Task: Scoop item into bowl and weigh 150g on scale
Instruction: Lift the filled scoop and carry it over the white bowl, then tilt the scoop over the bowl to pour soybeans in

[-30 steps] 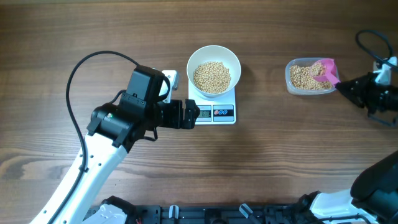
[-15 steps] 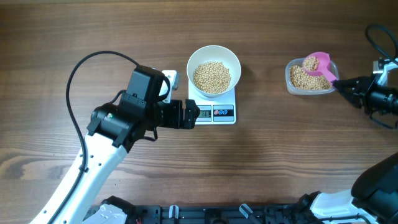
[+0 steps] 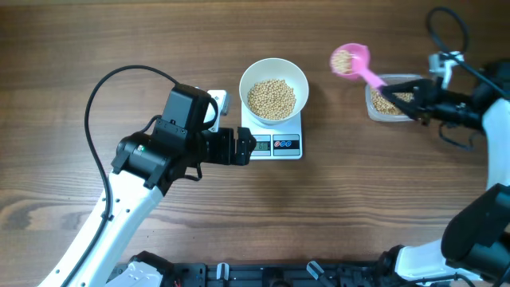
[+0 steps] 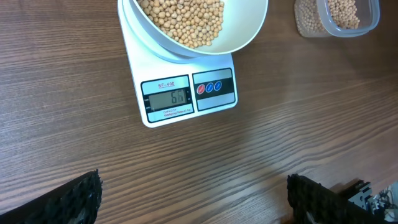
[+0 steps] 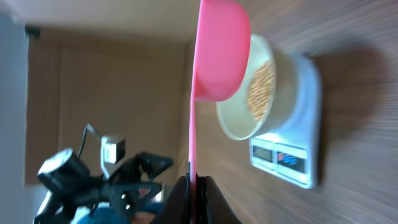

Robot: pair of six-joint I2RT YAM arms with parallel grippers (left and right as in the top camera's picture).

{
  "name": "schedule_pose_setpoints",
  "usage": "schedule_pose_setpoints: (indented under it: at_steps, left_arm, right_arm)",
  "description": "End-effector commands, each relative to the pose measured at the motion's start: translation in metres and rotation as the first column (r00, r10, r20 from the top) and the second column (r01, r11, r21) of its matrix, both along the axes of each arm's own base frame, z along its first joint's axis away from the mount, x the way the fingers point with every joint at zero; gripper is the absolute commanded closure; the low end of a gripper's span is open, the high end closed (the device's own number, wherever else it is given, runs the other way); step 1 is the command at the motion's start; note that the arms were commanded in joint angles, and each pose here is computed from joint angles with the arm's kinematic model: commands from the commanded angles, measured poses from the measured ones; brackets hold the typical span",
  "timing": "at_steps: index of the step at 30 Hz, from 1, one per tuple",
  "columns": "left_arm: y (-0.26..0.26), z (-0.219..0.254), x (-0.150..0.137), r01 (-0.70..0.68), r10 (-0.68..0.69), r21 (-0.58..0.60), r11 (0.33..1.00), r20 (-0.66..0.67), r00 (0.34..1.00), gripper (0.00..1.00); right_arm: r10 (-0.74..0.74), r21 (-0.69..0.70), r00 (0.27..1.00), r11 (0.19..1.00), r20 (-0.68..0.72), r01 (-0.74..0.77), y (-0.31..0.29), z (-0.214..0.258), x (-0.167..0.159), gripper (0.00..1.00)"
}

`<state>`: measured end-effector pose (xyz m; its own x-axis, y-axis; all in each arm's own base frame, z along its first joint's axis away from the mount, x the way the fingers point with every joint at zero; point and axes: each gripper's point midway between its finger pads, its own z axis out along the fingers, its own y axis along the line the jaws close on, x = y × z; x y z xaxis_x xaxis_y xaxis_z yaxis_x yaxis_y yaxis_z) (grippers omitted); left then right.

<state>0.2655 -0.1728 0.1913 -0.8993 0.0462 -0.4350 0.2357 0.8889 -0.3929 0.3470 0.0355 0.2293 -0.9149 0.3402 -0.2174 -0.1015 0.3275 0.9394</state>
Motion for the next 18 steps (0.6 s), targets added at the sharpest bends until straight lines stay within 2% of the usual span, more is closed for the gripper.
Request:
schedule_pose_setpoints:
  at_steps: [1, 4, 8, 12, 18]
  left_arm:
    - [-0.002, -0.002, -0.002, 0.026, -0.026, 0.004, 1.0, 0.001, 1.0, 0.0]
    - [-0.002, -0.002, -0.002, 0.026, -0.026, 0.004, 1.0, 0.001, 1.0, 0.0]
    - [-0.002, -0.002, -0.002, 0.026, -0.026, 0.004, 1.0, 0.001, 1.0, 0.0]
    - [-0.002, -0.002, -0.001, 0.026, -0.026, 0.003, 1.0, 0.001, 1.0, 0.0]
    - [-0.002, -0.002, -0.002, 0.026, -0.026, 0.004, 1.0, 0.001, 1.0, 0.0]
  right_arm:
    - [0.101, 0.034, 0.99, 0.994, 0.094, -0.104, 0.032, 0.014, 0.003, 0.96]
    - [0.161, 0.0, 0.977, 0.987, 0.139, -0.163, 0.051, 0.013, 0.006, 0.96]
    - [0.159, -0.177, 0.987, 0.972, 0.017, -0.153, 0.064, -0.021, 0.014, 0.96]
    - [0.2, -0.325, 0.979, 0.925, -0.03, -0.199, 0.083, -0.044, 0.01, 0.96]
    - [0.285, -0.495, 0.959, 0.832, -0.005, -0.25, 0.116, -0.06, 0.008, 0.96]
